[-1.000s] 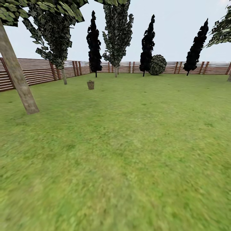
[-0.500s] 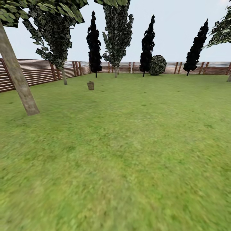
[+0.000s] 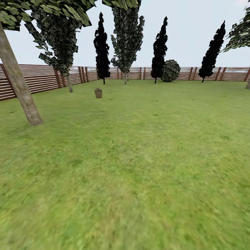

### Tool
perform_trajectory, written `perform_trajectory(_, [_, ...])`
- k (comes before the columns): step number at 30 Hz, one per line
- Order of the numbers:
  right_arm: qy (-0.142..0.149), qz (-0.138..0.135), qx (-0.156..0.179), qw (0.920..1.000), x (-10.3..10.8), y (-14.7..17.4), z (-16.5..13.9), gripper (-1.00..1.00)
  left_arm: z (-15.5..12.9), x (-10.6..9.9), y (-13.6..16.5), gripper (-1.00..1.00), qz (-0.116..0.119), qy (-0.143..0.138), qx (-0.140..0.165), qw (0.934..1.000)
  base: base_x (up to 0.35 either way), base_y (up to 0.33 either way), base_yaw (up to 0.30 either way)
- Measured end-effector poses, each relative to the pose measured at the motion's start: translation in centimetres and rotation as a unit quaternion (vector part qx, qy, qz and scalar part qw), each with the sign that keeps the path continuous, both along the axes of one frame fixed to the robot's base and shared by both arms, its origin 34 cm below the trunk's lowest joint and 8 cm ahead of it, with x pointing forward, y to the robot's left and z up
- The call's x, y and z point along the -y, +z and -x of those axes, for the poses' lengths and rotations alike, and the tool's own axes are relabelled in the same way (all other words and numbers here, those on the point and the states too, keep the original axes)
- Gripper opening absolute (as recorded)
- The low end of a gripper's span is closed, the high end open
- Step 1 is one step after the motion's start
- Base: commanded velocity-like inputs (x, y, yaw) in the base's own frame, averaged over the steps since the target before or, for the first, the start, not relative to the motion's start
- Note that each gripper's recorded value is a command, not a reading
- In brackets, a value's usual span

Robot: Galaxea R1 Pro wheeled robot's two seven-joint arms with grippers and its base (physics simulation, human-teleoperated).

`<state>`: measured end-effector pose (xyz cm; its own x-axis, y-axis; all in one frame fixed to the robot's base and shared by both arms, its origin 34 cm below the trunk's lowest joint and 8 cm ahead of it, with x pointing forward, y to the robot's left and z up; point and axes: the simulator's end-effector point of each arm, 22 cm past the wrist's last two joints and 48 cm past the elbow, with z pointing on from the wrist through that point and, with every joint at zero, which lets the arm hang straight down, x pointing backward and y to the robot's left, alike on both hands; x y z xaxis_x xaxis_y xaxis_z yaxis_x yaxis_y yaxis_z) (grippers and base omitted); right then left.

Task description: Take the three Easter eggs out of the wicker basket on the lawn in the garden, then place them on the lawn next to a single tree (choose any tree) so that all three eggs are next to the same tree and none are left in the basket.

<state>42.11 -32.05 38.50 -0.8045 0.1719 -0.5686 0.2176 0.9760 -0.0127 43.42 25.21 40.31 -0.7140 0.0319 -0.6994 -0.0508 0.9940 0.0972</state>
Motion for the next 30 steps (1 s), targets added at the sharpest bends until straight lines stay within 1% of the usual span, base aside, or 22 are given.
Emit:
perform_trajectory(7, [-0.001,0.0,0.0,1.0,0.0,1.4,-0.2,1.0,-0.1,0.2,1.3,1.0,0.001,0.0,-0.001,1.0,0.0,0.0,0.0])
perform_trajectory(11, [0.0,-0.001,-0.001,1.0,-0.1,2.1,-0.2,1.0,1.0,0.1,1.4,1.0,0.0,0.0,-0.017,0.9999,0.0,0.0,0.0])
perform_trajectory(14, [0.001,-0.001,-0.002,1.0,-0.2,2.7,-0.3,1.0,1.4,0.0,1.7,1.0,0.0,0.0,-0.022,0.9997,0.0,0.0,0.0])
perform_trajectory(30, [-0.002,-0.003,-0.001,1.0,-0.1,5.7,-0.7,1.0,1.4,0.3,4.6,1.0,0.002,0.0,-0.026,0.9997,0.0,0.0,0.0])
